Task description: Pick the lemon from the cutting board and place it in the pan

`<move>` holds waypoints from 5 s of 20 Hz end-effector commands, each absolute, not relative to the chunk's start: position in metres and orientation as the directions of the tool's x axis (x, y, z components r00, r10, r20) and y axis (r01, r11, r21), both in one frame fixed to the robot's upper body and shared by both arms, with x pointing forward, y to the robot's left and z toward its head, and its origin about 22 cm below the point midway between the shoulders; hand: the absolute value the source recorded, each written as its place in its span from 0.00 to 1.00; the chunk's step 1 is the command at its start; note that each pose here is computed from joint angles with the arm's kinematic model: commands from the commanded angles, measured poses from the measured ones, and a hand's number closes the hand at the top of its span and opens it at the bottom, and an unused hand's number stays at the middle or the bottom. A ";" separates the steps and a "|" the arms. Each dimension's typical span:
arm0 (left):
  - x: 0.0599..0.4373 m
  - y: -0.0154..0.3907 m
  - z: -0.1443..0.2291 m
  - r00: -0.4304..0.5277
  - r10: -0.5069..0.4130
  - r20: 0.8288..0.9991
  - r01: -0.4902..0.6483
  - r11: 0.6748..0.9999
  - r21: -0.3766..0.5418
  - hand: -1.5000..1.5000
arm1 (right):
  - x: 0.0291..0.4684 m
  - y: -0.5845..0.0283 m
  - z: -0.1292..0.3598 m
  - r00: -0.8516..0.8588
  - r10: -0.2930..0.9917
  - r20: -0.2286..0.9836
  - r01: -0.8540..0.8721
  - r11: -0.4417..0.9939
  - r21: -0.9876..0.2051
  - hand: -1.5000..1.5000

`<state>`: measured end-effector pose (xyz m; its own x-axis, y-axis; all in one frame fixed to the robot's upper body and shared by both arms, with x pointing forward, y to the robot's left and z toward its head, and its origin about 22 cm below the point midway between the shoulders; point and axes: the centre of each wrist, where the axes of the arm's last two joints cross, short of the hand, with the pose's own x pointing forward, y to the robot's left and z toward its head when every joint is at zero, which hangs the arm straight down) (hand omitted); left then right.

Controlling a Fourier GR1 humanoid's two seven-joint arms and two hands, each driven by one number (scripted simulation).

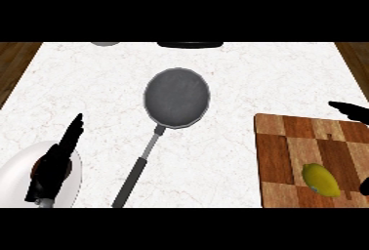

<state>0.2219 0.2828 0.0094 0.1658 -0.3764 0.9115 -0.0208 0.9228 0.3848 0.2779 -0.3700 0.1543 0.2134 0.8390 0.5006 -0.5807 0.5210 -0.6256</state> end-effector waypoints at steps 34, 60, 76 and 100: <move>0.213 0.274 0.006 0.166 -0.379 0.910 -0.023 0.922 0.388 0.50 | 0.266 -0.287 0.068 0.208 0.976 0.063 -0.813 0.209 -0.543 0.00; 0.220 0.273 0.011 0.155 -0.368 0.917 -0.002 0.928 0.373 0.50 | 0.269 -0.298 0.013 0.274 0.940 0.202 -0.799 0.339 -0.496 1.00; 0.219 0.284 0.008 0.165 -0.383 0.909 -0.023 0.920 0.392 0.50 | 0.253 -0.207 0.043 0.542 0.817 0.197 -0.187 0.345 -0.920 1.00; 0.241 0.281 0.026 0.142 -0.390 0.910 0.011 0.920 0.392 0.50 | 0.389 -0.082 0.122 0.093 0.870 0.485 0.208 0.459 -0.864 1.00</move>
